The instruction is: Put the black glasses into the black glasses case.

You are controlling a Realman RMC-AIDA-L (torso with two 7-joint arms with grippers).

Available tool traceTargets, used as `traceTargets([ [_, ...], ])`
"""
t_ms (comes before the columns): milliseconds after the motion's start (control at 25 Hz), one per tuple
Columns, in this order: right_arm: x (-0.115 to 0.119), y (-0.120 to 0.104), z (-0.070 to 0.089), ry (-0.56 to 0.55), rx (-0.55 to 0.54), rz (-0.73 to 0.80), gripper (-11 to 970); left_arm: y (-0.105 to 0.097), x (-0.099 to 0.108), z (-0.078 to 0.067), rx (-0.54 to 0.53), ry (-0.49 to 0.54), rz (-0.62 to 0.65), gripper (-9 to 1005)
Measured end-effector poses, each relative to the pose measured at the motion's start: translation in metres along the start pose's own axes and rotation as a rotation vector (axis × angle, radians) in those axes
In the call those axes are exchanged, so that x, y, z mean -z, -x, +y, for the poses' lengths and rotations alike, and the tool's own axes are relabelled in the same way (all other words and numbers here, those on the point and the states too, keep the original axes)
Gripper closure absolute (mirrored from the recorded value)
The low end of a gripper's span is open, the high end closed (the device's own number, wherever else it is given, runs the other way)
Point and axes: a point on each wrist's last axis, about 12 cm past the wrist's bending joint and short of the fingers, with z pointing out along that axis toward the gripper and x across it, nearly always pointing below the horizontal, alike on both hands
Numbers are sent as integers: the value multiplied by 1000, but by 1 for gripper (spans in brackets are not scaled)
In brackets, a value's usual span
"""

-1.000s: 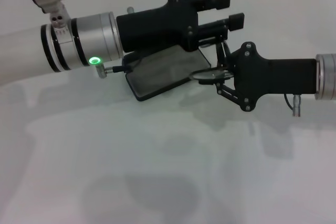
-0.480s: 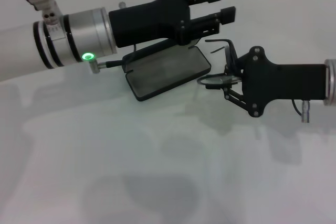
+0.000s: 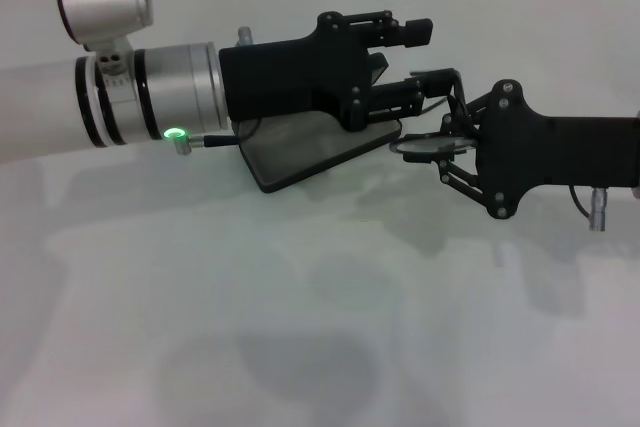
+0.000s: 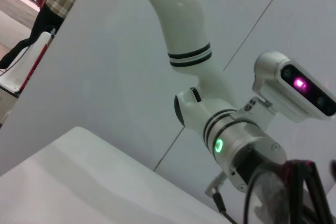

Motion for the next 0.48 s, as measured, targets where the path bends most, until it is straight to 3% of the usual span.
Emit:
traceTargets([
  [480,-1,-2,-2,-4,-5,17,918,1,-3,-1,-7,-13,4,401],
])
